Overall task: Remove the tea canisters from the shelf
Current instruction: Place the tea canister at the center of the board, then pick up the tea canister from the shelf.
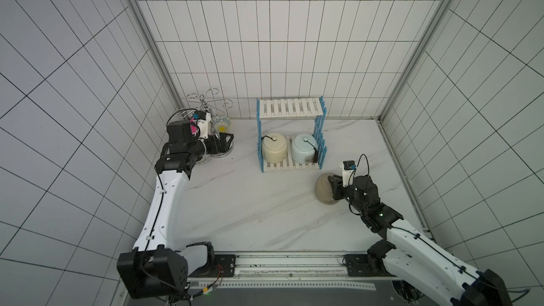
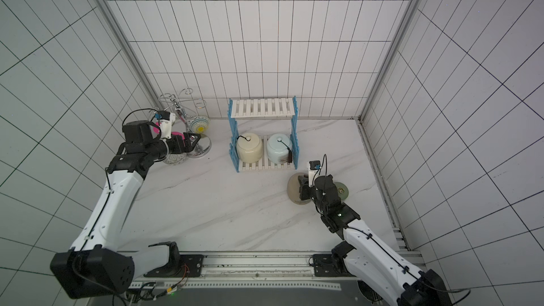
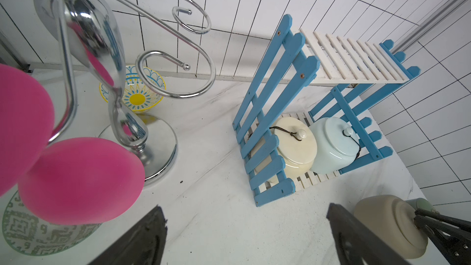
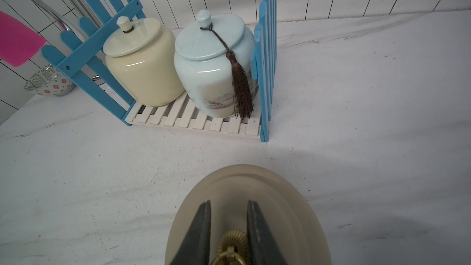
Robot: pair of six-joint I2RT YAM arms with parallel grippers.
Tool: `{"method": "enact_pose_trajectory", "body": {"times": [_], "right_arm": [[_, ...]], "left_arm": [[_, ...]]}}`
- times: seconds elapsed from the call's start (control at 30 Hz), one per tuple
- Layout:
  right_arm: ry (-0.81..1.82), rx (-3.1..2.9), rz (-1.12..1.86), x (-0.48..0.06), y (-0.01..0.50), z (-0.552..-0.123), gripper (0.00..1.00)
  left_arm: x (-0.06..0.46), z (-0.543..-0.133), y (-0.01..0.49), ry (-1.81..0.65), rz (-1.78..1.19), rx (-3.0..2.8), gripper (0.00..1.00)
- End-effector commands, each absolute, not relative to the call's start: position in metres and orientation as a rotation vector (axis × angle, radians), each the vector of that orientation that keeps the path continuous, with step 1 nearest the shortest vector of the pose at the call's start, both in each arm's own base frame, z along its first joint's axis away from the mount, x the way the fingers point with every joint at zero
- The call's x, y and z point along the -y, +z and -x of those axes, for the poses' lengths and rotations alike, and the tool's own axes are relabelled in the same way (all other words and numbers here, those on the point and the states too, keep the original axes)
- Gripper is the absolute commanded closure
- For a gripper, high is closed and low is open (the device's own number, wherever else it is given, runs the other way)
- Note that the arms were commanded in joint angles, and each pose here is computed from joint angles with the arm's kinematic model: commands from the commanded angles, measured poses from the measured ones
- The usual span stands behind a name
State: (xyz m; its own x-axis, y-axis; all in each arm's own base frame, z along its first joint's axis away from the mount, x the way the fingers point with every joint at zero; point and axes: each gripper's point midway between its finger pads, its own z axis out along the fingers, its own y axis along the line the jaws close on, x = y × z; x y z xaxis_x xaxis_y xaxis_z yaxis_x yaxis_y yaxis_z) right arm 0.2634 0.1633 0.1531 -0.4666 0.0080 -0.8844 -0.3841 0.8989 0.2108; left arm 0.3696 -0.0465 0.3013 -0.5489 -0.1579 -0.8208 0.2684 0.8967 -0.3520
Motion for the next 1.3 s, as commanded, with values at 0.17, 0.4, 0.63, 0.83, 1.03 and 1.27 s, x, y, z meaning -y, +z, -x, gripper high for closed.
{"method": "enact_pose_trajectory", "body": {"times": [0.17, 0.4, 0.63, 0.83, 1.03, 1.27], "right_arm": [[0.512, -1.890, 0.233, -0.165, 0.177, -0.270, 1.00], [0.521, -1.886, 0.246, -0.165, 0.196, -0.267, 0.54], [0.498, -1.890, 0.242, -0.159, 0.235, -0.263, 0.24], [0.444, -2.001, 0.254, -0.158, 0.249, -0.266, 0.16], [0.419, -2.129, 0.281, -0.167, 0.260, -0.273, 0.19], [0.383, -2.234, 0.317, -0.186, 0.266, -0.297, 0.26]], "left_arm": [[0.047, -0.371, 0.300, -0.550, -0.105, -2.064, 0.01], [0.048, -0.370, 0.302, -0.556, -0.114, -2.059, 0.01], [0.051, -0.366, 0.305, -0.564, -0.133, -2.047, 0.01], [0.059, -0.358, 0.309, -0.587, -0.213, -2.024, 0.01], [0.071, -0.339, 0.308, -0.598, -0.320, -2.014, 0.01], [0.090, -0.306, 0.289, -0.577, -0.468, -2.041, 0.01]]}}
